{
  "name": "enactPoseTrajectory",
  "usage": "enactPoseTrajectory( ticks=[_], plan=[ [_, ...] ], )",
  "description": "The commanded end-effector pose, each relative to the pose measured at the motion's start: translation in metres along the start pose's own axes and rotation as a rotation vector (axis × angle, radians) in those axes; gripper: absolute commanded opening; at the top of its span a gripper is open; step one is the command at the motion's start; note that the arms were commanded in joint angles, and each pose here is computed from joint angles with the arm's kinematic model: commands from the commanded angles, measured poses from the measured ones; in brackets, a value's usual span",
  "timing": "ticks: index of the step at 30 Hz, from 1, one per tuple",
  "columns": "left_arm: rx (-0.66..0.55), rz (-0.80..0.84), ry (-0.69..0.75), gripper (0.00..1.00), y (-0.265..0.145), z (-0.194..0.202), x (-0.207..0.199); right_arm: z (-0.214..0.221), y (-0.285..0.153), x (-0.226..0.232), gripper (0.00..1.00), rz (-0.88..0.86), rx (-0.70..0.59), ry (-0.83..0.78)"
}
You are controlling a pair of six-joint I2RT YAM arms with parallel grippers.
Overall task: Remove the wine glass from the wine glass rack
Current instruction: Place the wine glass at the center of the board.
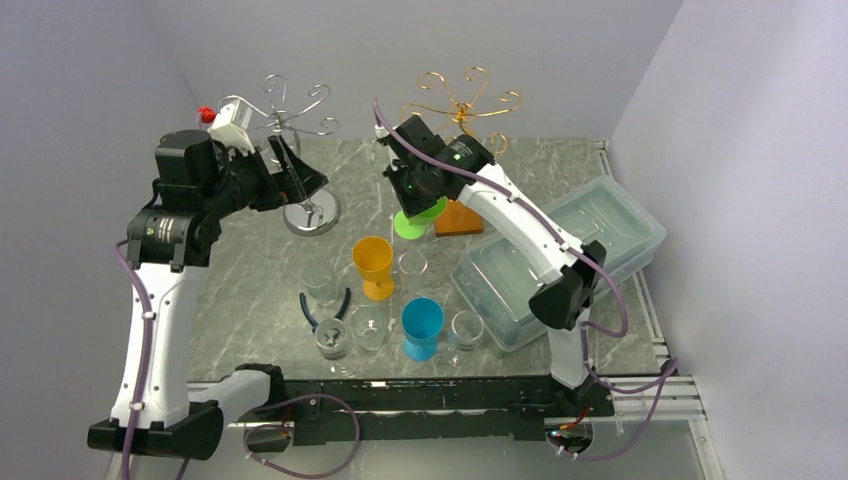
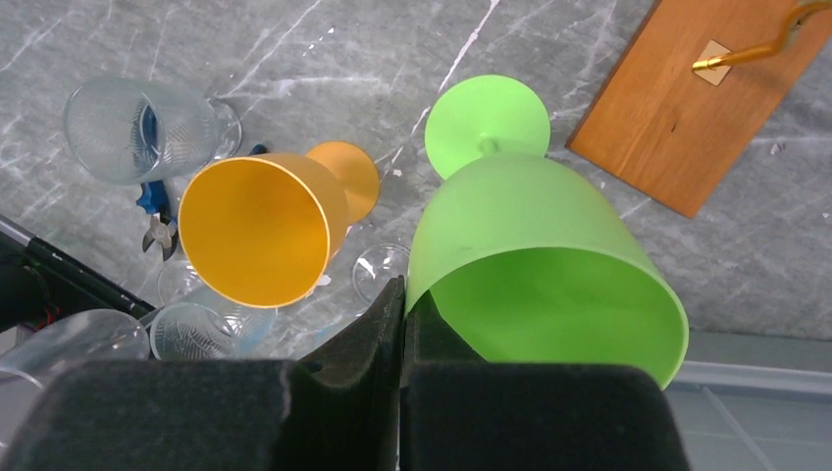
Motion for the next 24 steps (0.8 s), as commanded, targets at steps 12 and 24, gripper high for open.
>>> enactPoseTrajectory(
  ticks=[12, 24],
  plan=[
    [-0.124, -0.038, 0.136, 0.99, -0.045, 0.001, -0.005, -0.010, 0.022, 0.008, 0.00, -0.007, 0.047, -0.034],
    [-0.120, -0.048, 0.142, 1.00, -0.045, 0.005, -0.001, -0.006, 0.048, 0.012, 0.00, -0.023, 0.089, -0.043]
  ],
)
Point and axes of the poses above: each gripper's point midway between its finger pads, its own y axis out along the fingers, its own x axis along the line the jaws close on, z = x × y, the point moved 5 cm from there along -y, back along the fingers, and after that the axes turned 14 degrees about -y, right-handed, at the moved point
